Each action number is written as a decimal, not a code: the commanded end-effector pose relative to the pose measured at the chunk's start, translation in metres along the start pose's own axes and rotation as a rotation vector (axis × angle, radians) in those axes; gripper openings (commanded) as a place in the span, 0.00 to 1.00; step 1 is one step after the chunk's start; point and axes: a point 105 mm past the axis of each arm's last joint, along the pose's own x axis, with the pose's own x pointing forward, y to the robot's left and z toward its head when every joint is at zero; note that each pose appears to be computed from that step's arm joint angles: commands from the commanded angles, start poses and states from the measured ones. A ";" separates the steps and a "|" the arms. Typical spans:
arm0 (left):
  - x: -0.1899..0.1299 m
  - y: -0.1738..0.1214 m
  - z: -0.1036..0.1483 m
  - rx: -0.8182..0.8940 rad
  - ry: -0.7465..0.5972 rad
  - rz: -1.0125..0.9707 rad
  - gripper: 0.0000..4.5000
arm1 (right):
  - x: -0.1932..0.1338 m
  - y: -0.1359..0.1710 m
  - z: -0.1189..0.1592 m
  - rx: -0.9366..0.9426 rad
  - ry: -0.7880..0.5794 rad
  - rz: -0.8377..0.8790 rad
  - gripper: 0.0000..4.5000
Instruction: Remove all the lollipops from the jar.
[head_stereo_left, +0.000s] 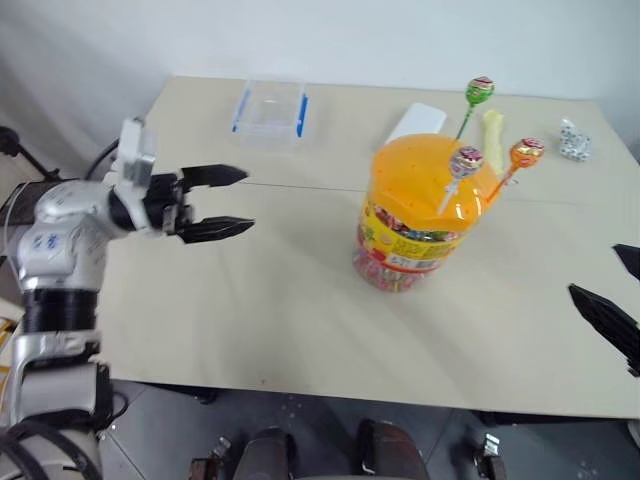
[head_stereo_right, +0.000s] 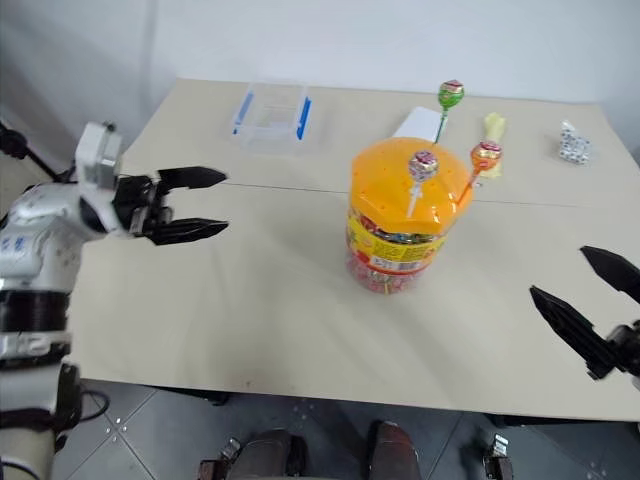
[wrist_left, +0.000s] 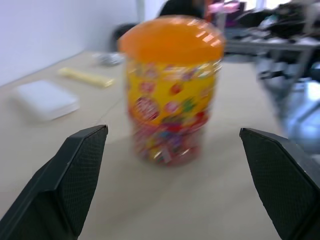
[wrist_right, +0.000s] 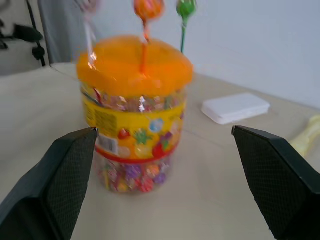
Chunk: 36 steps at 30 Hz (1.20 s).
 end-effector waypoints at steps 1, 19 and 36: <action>0.043 0.001 0.017 0.065 -0.047 -0.160 1.00 | 0.005 0.022 0.013 -0.035 -0.083 0.017 1.00; 0.177 -0.003 0.032 0.011 0.041 -0.349 1.00 | -0.013 0.040 0.013 -0.026 -0.130 -0.018 1.00; 0.191 -0.022 0.028 0.041 0.073 -0.428 0.29 | -0.008 0.031 0.013 -0.055 -0.138 -0.031 1.00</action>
